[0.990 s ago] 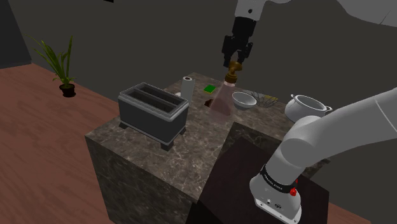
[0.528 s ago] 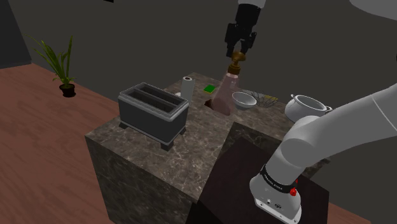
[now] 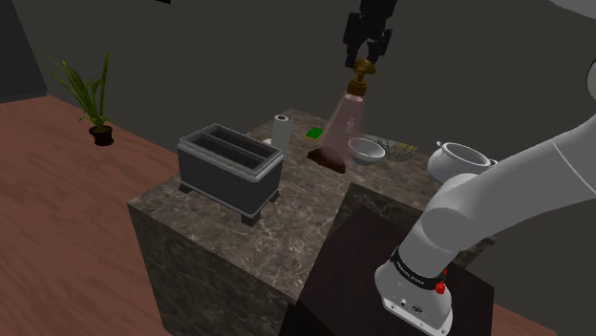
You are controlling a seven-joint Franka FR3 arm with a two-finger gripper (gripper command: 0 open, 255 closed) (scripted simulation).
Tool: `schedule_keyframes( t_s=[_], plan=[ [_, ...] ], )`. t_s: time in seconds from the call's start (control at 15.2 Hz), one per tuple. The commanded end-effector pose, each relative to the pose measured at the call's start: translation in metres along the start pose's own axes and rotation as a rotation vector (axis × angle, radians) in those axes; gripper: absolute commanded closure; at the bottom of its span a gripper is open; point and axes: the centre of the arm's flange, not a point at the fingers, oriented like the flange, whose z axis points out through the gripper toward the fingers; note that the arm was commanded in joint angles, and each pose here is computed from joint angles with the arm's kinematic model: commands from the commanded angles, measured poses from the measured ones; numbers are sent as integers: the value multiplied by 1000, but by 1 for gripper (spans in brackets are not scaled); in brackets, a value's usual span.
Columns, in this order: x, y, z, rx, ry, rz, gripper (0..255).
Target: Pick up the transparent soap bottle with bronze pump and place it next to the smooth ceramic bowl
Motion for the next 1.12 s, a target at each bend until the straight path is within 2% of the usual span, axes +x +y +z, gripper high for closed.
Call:
schedule_keyframes(
  t_s=[0.0,1.06],
  plan=[
    [-1,-1,-11,0,0,0,255],
    [-11,-12,-94,0,0,0,255]
  ],
)
